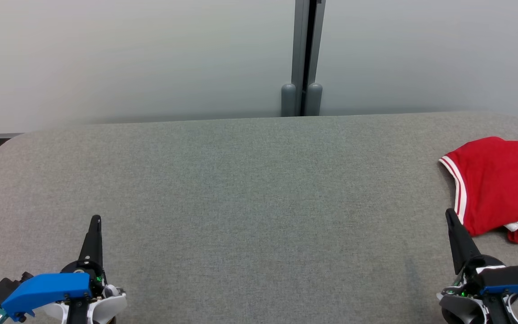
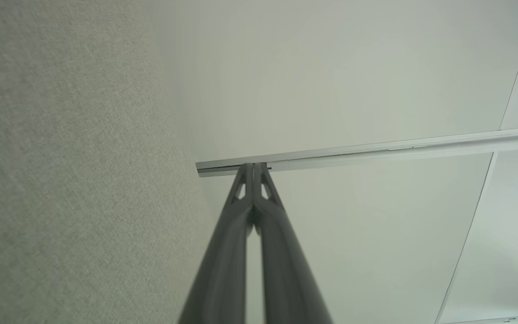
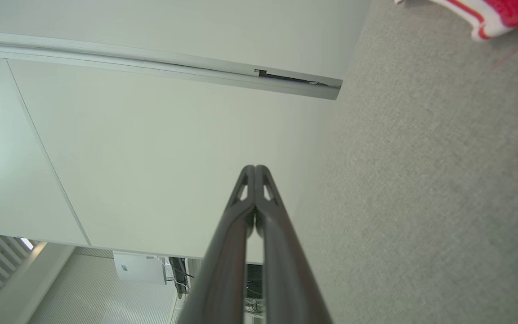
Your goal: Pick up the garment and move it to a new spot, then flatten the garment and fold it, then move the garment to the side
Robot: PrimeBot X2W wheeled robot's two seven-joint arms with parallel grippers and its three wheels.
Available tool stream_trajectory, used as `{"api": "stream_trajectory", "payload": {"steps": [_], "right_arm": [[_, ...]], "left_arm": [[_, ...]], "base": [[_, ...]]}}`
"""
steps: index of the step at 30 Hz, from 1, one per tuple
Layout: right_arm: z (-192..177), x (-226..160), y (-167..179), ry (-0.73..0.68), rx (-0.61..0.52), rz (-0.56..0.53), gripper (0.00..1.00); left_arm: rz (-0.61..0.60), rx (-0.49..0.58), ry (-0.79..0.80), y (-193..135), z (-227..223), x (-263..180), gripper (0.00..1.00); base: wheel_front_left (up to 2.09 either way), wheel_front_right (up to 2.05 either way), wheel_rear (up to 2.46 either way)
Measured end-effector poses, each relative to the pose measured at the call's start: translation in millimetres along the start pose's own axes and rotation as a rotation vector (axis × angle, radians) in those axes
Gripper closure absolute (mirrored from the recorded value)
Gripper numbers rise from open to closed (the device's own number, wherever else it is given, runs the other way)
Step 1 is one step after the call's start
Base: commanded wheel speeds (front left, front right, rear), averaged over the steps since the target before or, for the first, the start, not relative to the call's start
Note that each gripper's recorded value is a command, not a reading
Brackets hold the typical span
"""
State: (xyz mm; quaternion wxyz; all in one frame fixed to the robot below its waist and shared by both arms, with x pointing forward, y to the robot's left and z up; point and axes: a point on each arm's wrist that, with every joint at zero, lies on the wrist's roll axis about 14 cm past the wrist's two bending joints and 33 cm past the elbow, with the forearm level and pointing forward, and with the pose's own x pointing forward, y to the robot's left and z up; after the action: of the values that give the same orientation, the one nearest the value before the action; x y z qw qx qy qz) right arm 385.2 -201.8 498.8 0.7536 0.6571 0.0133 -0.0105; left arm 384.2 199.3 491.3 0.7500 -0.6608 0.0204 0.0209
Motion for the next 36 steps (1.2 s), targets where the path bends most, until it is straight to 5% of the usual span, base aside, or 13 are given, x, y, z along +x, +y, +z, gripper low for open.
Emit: {"api": "stream_trajectory", "payload": {"steps": [20,36], "right_arm": [[-0.9,1.5,5.0,-0.003,0.134,0.022,1.0],[-0.9,1.6,5.0,-0.004,0.139,0.022,1.0]], "left_arm": [[-0.042,-0.126,0.001,-11.6,2.6,2.6,1.0],[-0.043,-0.129,0.001,-12.0,2.6,2.7,1.0]], "base": [[0.0,0.0,0.0],[0.0,0.0,0.0]]}}
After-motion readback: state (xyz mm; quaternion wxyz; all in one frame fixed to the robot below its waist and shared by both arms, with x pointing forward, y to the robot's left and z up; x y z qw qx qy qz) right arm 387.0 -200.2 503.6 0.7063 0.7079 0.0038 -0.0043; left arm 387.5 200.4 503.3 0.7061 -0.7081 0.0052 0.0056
